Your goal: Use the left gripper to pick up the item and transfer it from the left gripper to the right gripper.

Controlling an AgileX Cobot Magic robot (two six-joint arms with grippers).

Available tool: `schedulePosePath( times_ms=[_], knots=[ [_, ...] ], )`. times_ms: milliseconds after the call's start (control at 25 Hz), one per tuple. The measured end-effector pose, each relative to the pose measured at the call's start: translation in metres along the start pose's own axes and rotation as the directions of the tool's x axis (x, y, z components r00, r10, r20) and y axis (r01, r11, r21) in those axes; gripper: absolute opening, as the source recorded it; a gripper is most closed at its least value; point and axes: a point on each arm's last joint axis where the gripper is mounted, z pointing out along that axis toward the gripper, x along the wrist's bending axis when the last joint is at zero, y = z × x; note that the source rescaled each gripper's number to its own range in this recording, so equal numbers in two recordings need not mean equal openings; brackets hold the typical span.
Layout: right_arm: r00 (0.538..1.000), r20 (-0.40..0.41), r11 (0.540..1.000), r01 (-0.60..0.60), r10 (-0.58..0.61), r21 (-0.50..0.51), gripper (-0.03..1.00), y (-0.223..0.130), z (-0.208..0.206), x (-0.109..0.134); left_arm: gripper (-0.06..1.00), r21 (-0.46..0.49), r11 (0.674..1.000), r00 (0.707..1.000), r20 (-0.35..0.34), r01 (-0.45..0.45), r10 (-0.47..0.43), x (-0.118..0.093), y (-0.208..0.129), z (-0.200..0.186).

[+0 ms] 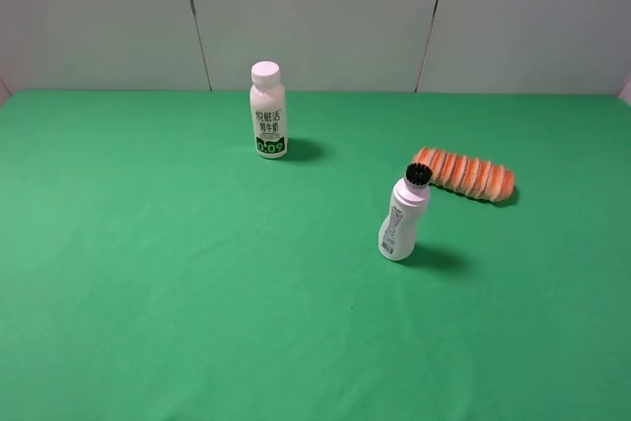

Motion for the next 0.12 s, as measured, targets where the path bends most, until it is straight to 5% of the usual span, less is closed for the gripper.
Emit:
schedulePosePath(
  times_ms=[120],
  knots=[
    [1.0,0.0,1.0,0.0,0.0,0.0,1.0,0.0,0.0,0.0,0.97,0.0,1.0,1.0,0.0,0.0,0.0,0.0,0.0,0.0]
  ],
)
